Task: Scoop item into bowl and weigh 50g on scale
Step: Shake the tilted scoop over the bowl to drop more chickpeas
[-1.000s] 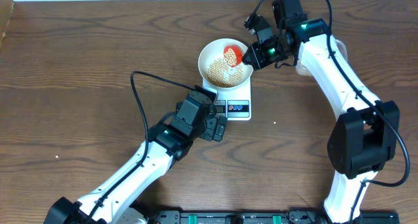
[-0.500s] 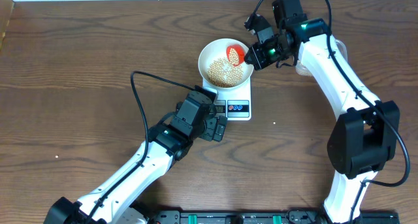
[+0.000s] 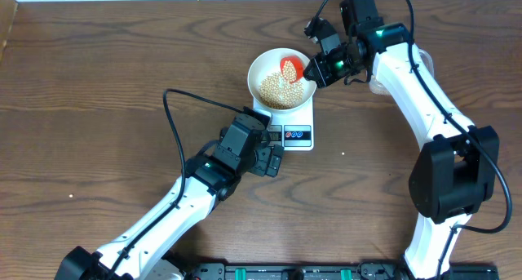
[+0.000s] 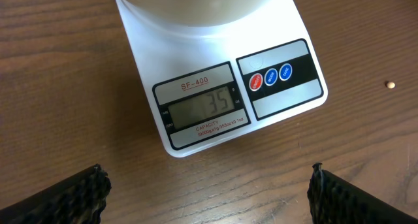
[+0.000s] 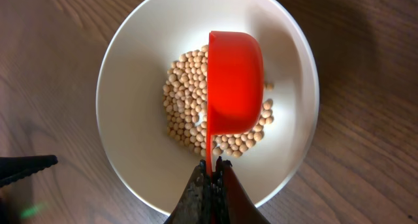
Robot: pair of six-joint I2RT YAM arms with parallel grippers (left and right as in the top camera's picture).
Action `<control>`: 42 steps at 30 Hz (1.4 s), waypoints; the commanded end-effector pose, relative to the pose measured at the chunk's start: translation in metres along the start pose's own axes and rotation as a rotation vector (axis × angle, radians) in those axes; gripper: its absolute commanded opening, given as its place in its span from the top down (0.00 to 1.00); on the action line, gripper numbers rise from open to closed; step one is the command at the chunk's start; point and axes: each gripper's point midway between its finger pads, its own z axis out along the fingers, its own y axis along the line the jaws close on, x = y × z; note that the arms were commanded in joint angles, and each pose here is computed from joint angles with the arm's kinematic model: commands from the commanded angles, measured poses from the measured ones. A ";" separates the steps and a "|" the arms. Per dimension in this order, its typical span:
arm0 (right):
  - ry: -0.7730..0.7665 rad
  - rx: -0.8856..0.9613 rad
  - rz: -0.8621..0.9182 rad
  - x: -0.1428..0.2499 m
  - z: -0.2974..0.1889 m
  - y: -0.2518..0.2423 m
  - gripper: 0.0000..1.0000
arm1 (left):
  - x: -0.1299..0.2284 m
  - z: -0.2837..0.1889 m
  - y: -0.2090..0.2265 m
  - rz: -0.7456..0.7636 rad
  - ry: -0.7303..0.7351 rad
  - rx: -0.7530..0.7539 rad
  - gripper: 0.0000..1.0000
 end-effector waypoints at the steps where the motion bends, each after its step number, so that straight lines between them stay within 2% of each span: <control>1: -0.055 -0.018 -0.055 -0.016 -0.018 0.014 0.99 | 0.001 0.000 0.001 0.003 0.003 0.002 0.01; 23: -0.100 0.034 -0.275 -0.031 -0.014 0.016 0.99 | 0.001 0.000 0.001 0.003 0.002 0.002 0.01; 42: -0.141 -0.083 -0.233 -0.033 -0.024 0.021 0.99 | 0.001 0.000 0.001 0.003 0.002 0.002 0.01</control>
